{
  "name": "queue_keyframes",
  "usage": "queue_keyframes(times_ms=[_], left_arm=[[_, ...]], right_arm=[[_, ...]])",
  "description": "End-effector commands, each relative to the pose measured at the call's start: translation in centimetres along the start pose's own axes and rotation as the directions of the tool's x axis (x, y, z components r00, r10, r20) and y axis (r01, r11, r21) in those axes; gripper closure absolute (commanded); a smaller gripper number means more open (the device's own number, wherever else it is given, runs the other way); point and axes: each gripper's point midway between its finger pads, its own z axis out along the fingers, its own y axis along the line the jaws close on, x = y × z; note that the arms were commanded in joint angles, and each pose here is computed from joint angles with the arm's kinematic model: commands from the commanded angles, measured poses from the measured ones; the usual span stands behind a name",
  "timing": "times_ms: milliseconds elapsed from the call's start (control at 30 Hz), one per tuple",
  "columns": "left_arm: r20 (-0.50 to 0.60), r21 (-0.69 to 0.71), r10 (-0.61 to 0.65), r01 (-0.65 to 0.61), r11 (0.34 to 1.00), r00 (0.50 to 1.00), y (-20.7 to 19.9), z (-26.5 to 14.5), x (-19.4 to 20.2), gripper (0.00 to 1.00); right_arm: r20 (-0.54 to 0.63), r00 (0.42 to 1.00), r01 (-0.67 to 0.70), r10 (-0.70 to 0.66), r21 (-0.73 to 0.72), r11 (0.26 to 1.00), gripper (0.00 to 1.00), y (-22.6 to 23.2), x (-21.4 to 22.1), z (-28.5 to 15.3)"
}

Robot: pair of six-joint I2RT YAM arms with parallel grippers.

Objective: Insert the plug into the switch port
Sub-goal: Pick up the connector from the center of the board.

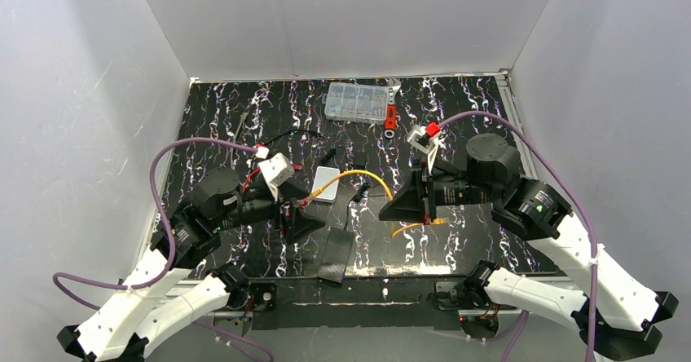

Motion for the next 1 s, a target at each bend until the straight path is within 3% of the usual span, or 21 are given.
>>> queue_keyframes(times_ms=[0,100,200,333,400,467,767,967], left_arm=[[0.022,-0.011,0.048,-0.048,0.999,0.999,0.1,-0.5,-0.8,0.20],[0.027,-0.008,0.056,-0.055,0.998,0.998,0.1,-0.5,-0.8,0.35],[0.028,-0.018,0.058,-0.057,0.998,0.998,0.3,-0.5,-0.7,0.42],[0.036,-0.027,0.069,-0.068,0.997,0.997,0.4,-0.5,-0.8,0.59],[0.038,-0.028,0.074,-0.073,0.997,0.997,0.5,-0.5,-0.8,0.74],[0.032,-0.033,0.072,-0.070,0.997,0.997,0.6,-0.4,-0.6,0.98],[0.011,-0.013,0.030,-0.030,0.999,0.999,0.2,-0.3,-0.6,1.00],[-0.060,0.081,-0.053,0.058,0.995,0.997,-1.6,0.2,-0.4,1.00]], right_arm=[[0.028,1.000,0.010,-0.009,-0.055,0.998,0.99,2.0,-1.6,-0.6],[0.020,1.000,0.003,-0.002,-0.063,0.998,0.99,2.0,-1.6,-0.4],[0.014,1.000,-0.002,0.003,-0.068,0.998,0.99,2.0,-1.5,-0.3],[0.010,1.000,-0.011,0.012,-0.068,0.998,0.99,2.0,-1.5,-0.2],[0.011,1.000,-0.013,0.014,-0.070,0.997,0.99,2.0,-1.6,-0.2],[0.012,1.000,-0.014,0.015,-0.071,0.997,0.99,2.0,-1.7,-0.1],[0.000,1.000,0.026,-0.026,0.000,1.000,0.98,0.3,-0.8,-0.1],[-0.018,0.988,0.153,-0.152,0.125,0.980,0.66,-3.1,0.7,-0.6]])
